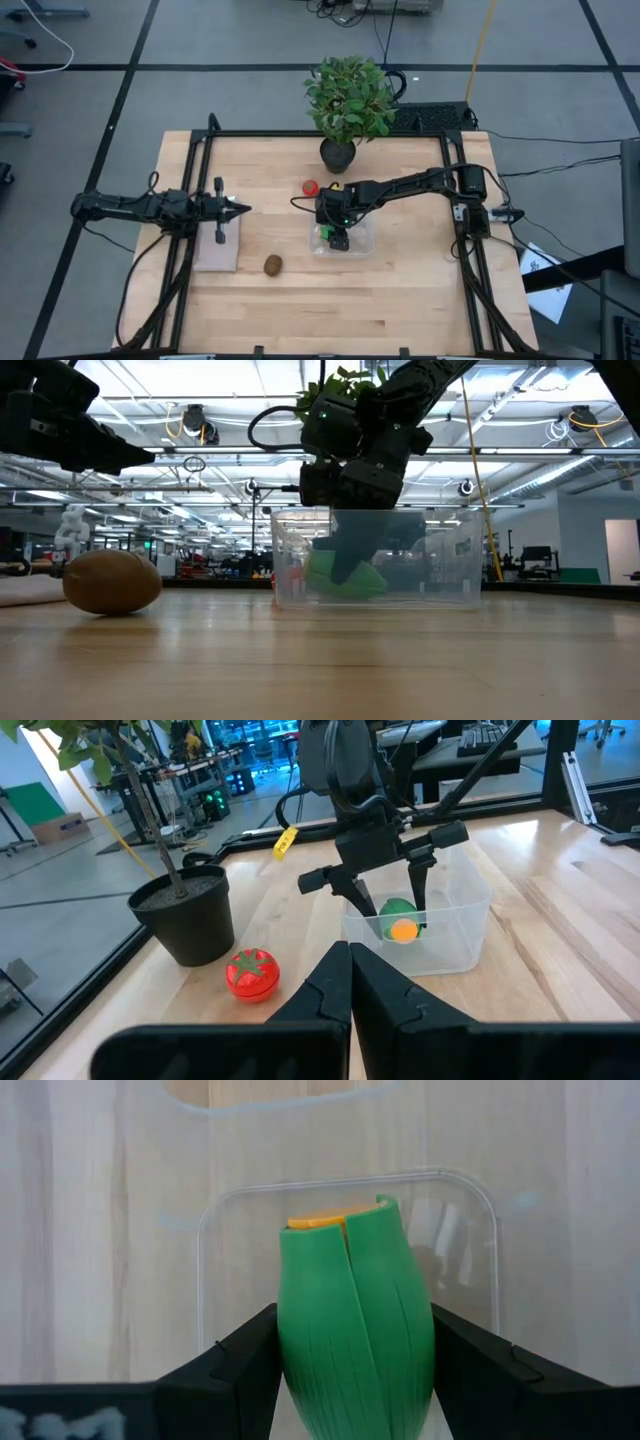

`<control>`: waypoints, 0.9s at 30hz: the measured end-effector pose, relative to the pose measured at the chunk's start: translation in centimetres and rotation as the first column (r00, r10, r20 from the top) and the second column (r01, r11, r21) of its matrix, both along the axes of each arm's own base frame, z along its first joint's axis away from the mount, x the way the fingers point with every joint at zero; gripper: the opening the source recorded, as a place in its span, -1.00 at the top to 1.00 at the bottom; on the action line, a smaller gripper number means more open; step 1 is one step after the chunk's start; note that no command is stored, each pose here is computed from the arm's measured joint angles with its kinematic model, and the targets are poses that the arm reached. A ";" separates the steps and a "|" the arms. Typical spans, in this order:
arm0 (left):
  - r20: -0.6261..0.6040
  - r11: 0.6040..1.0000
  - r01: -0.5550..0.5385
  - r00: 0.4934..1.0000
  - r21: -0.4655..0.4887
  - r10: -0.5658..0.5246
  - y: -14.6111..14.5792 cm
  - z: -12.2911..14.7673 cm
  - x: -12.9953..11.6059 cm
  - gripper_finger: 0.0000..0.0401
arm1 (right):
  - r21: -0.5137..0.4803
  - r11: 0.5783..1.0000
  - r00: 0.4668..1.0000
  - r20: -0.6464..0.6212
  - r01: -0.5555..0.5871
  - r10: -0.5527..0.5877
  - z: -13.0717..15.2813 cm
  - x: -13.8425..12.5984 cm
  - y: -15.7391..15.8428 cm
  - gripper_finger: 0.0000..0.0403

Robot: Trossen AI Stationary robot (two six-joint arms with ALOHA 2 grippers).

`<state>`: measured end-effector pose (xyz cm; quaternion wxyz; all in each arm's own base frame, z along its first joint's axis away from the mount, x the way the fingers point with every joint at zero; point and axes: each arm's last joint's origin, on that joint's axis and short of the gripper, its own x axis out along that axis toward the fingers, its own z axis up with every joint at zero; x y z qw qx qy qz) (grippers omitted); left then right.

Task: Pick and placing Produce into tupperware
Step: Put the green corn into the transparent bin

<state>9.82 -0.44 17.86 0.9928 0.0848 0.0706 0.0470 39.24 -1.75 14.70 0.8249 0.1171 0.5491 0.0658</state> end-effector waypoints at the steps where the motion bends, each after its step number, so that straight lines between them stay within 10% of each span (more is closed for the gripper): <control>1: 0.000 1.000 0.000 1.000 0.000 0.000 0.0 0.0 0.0 0.98 | 0.000 1.000 1.000 0.000 -0.001 0.001 0.0 0.0 0.0 -0.01; 27: -0.009 1.000 0.000 1.000 0.001 0.000 0.0 -0.1 0.0 0.98 | 0.003 1.000 0.998 0.055 0.011 -0.011 0.9 0.7 0.2 -0.42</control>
